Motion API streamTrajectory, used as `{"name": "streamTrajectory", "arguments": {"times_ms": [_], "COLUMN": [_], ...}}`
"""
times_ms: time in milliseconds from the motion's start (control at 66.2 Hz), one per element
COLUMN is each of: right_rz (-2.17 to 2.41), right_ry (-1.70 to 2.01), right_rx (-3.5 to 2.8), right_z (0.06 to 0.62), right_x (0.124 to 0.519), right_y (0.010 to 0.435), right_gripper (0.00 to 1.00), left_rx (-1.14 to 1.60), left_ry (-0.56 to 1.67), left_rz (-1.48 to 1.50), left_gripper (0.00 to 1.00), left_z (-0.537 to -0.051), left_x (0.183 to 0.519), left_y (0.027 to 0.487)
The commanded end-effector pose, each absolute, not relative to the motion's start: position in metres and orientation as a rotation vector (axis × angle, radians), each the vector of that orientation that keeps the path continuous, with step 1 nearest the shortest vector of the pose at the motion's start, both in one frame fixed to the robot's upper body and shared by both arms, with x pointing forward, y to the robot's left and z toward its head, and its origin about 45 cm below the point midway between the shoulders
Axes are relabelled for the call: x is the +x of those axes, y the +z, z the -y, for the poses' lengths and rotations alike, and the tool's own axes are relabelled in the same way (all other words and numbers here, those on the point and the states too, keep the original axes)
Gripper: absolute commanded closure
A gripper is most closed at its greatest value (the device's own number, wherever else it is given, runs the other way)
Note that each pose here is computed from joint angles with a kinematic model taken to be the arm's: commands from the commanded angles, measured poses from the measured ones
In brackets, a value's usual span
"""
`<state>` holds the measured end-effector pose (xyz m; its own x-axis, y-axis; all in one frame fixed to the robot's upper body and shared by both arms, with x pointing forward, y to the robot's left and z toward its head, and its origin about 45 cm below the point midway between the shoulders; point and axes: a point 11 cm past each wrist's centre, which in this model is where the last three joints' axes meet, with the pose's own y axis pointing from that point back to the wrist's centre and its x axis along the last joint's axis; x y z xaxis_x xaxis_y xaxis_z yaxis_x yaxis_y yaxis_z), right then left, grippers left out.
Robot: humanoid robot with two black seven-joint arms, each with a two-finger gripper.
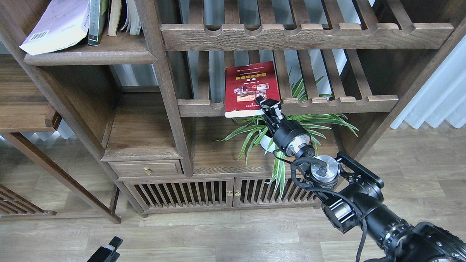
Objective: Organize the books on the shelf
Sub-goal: 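Grasp the red book with the right gripper and pull it out, then lower the red book toward the left gripper and grasp it with left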
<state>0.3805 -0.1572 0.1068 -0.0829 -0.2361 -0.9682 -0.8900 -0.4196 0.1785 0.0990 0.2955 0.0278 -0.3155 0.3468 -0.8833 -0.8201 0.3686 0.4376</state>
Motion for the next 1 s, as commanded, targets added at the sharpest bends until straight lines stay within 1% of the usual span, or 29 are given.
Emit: {"name": "streamTrajectory", "arguments": {"times_ms": [0,30,45,181,272,393,529,680,861,982], "right_rz": [-1.057,-1.034,-0.977,-0.806,-0.676,-0.651,-0.642,-0.663,-0.730,-0.755], "right_ry": [1.598,1.610,1.648,1.701,1.693,1.773,1.830,1.860,1.909,1.940], "right_rx": [-1.693,-1.700,-1.718,-1.743,-1.759,-1.769,-1.784,-1.772,-1.743,-1.722], "right_z": [0.130,0.126,0.117,0.104,0.101,0.098,0.097,0.100,0.108,0.110], "right_x": [0.347,0.340,0.316,0.256,0.230,0.206,0.189,0.182,0.175,0.166], "right_y": [0.114,0.114,0.112,0.104,0.102,0.090,0.081,0.072,0.052,0.043], "right_gripper": [0.95,0.95,0.95,0.94,0.95,0.95,0.95,0.94,0.94,0.94], "left_rx": [-0.480,-0.499,-0.565,-0.632,-0.721,-0.800,-0.824,-0.839,-0.828,-0.821], "left_ry": [1.255,1.252,1.253,1.213,1.191,1.191,1.199,1.172,1.182,1.140], "left_rz": [-1.467,-1.474,-1.494,-1.564,-1.614,-1.626,-1.589,-1.553,-1.527,-1.525], "left_gripper": [0.34,0.34,0.35,0.35,0.35,0.35,0.37,0.38,0.38,0.38], "left_z": [-0.294,-0.291,-0.287,-0.270,-0.255,-0.246,-0.245,-0.239,-0.243,-0.235], "left_x": [0.098,0.098,0.100,0.099,0.100,0.105,0.118,0.135,0.137,0.142], "left_y": [0.027,0.027,0.027,0.024,0.024,0.028,0.032,0.040,0.043,0.049]}}
